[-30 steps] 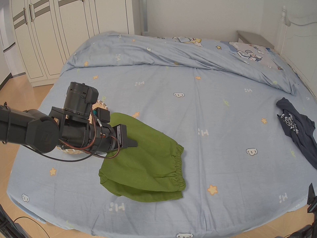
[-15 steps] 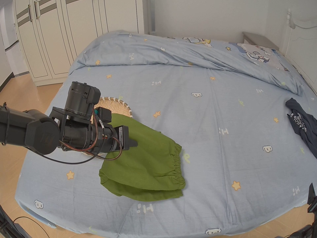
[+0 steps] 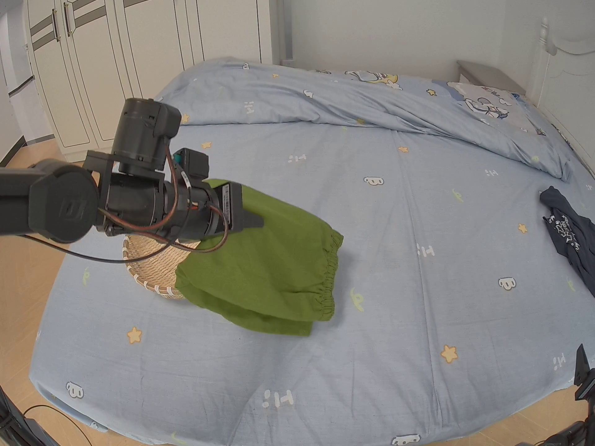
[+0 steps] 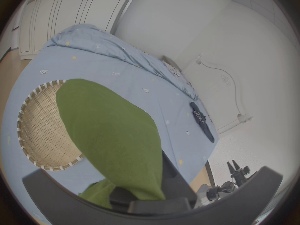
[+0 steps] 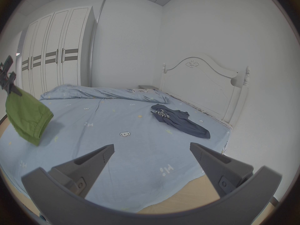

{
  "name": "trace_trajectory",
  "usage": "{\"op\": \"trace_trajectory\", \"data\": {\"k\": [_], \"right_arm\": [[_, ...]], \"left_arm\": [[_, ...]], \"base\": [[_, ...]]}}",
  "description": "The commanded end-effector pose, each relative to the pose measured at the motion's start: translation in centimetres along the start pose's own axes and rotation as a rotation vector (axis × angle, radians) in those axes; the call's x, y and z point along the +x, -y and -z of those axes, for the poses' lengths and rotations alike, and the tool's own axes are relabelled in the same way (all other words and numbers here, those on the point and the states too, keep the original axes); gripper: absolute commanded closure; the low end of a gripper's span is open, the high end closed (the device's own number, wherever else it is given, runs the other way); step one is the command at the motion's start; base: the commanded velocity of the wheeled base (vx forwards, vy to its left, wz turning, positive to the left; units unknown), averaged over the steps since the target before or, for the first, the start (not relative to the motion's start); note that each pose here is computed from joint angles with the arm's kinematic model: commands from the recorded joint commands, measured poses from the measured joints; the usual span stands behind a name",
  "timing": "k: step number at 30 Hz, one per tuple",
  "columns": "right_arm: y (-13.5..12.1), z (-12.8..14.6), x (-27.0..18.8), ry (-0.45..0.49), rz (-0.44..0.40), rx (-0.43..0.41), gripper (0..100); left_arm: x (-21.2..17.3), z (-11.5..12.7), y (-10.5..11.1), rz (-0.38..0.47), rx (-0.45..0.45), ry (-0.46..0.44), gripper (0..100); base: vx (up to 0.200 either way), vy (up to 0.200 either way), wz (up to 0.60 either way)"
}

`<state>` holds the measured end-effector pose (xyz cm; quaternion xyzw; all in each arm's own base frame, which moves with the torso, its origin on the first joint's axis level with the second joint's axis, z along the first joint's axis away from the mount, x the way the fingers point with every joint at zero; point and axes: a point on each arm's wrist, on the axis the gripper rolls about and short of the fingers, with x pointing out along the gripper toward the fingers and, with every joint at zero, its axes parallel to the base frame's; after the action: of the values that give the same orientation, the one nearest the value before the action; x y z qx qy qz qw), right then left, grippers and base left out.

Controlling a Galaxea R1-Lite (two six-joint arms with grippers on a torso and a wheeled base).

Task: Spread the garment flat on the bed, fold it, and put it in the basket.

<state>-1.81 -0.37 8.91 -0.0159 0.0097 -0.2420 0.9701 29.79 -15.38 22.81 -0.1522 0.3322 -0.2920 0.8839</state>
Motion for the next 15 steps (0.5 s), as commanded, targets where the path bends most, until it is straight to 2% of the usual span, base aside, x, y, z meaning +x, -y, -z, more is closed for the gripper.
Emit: {"op": "trace_trajectory", "data": {"k": [1,4,8,15], "right_arm": [[-0.1,0.5,0.1,-0.016,-0.010,-0.021,0],[-0.1,0.5,0.1,-0.016,-0.004,-0.019,0],[0.0,0.5,0.1,-0.017,0.001,-0.018,0],[0.0,0.4,0.1,-0.016,0.015,-0.013,0]], "left_arm": [[-1.3,-1.9,1.6,0.069,0.008,0.023,100],[-2.7,-2.4,2.6,0.115,-0.014,-0.003,100],[-3.3,-3.3,2.9,0.136,-0.034,0.025,100],[-5.7,-7.7,3.2,0.149,-0.009,0.189,100]], "base": [[0.000,0.000,0.00],[0.000,0.000,0.00],[0.000,0.000,0.00],[0.000,0.000,0.00]]}}
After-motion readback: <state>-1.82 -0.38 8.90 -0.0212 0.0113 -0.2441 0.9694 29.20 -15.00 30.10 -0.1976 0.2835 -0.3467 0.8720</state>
